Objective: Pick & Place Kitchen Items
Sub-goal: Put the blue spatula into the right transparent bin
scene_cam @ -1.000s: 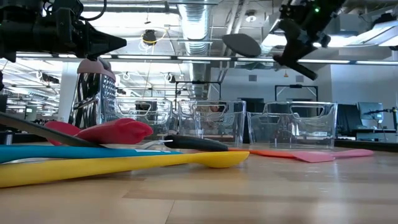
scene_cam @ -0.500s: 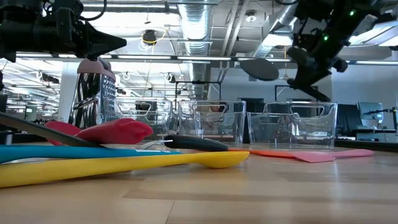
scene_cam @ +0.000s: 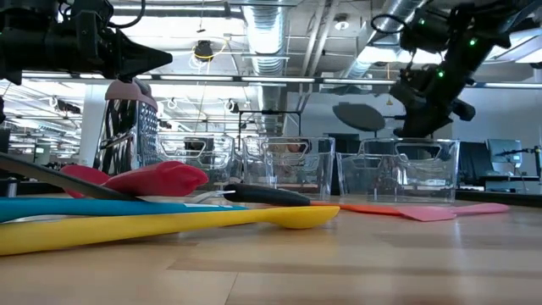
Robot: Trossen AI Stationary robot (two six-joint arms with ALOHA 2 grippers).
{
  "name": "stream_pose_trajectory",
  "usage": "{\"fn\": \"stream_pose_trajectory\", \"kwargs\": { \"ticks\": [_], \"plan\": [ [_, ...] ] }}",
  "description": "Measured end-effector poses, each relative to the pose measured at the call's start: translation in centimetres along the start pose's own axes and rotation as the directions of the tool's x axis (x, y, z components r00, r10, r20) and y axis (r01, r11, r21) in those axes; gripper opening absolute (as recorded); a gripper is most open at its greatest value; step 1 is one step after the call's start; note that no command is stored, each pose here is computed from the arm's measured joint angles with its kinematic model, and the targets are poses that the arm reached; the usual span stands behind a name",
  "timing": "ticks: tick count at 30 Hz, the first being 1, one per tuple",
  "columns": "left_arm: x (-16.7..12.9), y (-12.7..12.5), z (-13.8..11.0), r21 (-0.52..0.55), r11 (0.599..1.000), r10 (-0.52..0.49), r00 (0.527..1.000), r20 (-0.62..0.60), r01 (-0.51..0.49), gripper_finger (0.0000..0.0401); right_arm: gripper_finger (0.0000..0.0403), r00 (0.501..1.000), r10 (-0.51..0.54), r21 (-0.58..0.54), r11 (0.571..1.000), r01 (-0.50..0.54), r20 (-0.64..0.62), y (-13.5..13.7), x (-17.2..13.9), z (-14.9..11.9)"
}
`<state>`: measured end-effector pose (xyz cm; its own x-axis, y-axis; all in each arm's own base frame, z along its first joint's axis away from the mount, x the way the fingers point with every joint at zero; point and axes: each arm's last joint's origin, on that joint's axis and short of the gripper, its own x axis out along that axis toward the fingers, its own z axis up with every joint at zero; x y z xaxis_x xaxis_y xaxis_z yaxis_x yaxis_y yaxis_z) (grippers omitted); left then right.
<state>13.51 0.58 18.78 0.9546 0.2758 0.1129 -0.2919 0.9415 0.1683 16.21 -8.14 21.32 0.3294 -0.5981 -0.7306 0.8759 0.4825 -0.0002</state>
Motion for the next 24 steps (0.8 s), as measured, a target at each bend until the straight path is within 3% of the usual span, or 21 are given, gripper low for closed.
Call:
{"fn": "stream_pose_trajectory", "kwargs": {
  "ticks": [14,22,24],
  "plan": [
    [0.0,0.0,0.0,0.000,1.000,0.000,1.000,0.000,0.000,0.0002,0.0099,0.974,-0.003,-0.014,1.000,-0.001,-0.225,0.4,4.5,-0.9],
    [0.0,0.0,0.0,0.000,1.000,0.000,1.000,0.001,0.000,0.0002,0.0098,0.968,-0.034,-0.033,0.999,0.027,-0.249,0.3,5.6,-1.1],
    [0.0,0.0,0.0,0.000,1.000,0.000,1.000,0.000,0.000,0.0002,0.0121,0.972,-0.024,-0.032,0.999,0.017,-0.234,0.4,5.5,-0.9]
  ]
}}
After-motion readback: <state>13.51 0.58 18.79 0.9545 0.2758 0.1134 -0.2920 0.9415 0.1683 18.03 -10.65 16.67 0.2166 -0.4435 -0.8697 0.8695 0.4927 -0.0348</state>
